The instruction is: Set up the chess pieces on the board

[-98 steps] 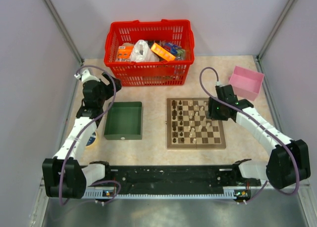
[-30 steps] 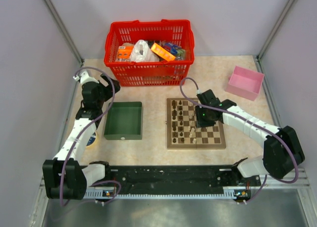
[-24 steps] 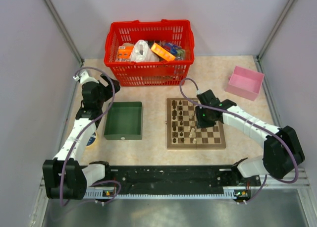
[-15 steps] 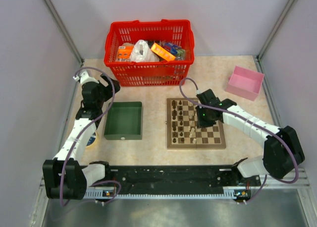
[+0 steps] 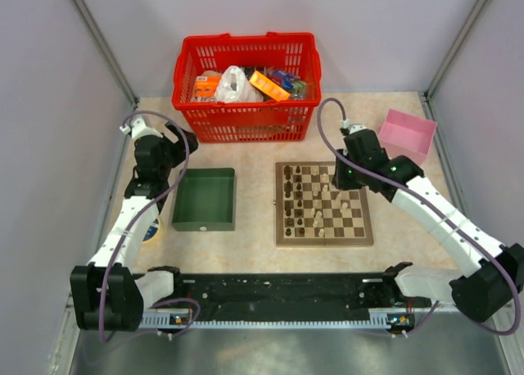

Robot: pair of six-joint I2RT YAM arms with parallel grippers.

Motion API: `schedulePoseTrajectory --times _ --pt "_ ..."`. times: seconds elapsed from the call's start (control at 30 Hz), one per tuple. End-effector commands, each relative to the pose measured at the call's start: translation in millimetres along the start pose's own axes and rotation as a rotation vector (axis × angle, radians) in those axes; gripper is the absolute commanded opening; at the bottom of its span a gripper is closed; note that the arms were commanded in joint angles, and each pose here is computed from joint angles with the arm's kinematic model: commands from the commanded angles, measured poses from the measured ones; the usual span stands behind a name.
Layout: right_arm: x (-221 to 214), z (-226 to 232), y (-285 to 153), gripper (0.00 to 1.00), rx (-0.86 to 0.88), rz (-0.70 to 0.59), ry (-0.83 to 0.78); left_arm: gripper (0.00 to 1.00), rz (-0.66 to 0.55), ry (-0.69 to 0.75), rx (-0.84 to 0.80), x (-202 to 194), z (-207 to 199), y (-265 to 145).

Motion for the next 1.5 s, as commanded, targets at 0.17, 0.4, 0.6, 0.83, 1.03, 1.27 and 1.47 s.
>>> schedulePoseTrajectory --times 0.17,0.4,0.6,0.83,1.03,1.27,1.47 --pt "10.6 -70.6 8.0 0.14 -0.148 -0.056 0.127 0.99 -0.058 -0.01 -0.05 15.7 -11.3 -3.5" --pt "-14.4 -86.9 37.2 0.14 -0.154 0.022 0.165 0.99 -0.065 -0.012 -0.056 18.7 -13.8 -4.5" --pt "-31.6 -88.5 54.5 0.14 -0.147 0.06 0.176 0.99 -0.056 -0.017 -0.062 16.2 -14.7 -1.8" --pt "-37.2 -94.1 62.3 0.14 -0.163 0.064 0.182 0.99 -0.054 -0.025 -0.071 16.1 -16.1 -0.5" --pt "-40.9 -97.0 65.1 0.14 -0.177 0.078 0.187 0.99 -0.052 -0.022 -0.067 14.6 -14.9 -0.4" --pt "-42.7 -96.6 58.0 0.14 -0.179 0.085 0.187 0.99 -0.051 -0.019 -0.058 13.9 -12.1 0.3" --pt "-45.0 -98.0 56.7 0.13 -0.188 0.093 0.186 0.99 -0.044 -0.027 -0.067 12.1 -13.2 1.9"
Point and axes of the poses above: each gripper's point midway between its finger pads, its own y axis out along the fingers, its own z axis along the line the jaws close on, x = y × z, the point moved 2 cm from there along -y, back along the fingers, and after that the axes turned 2 degrees about -y, right-handed, at the moved point
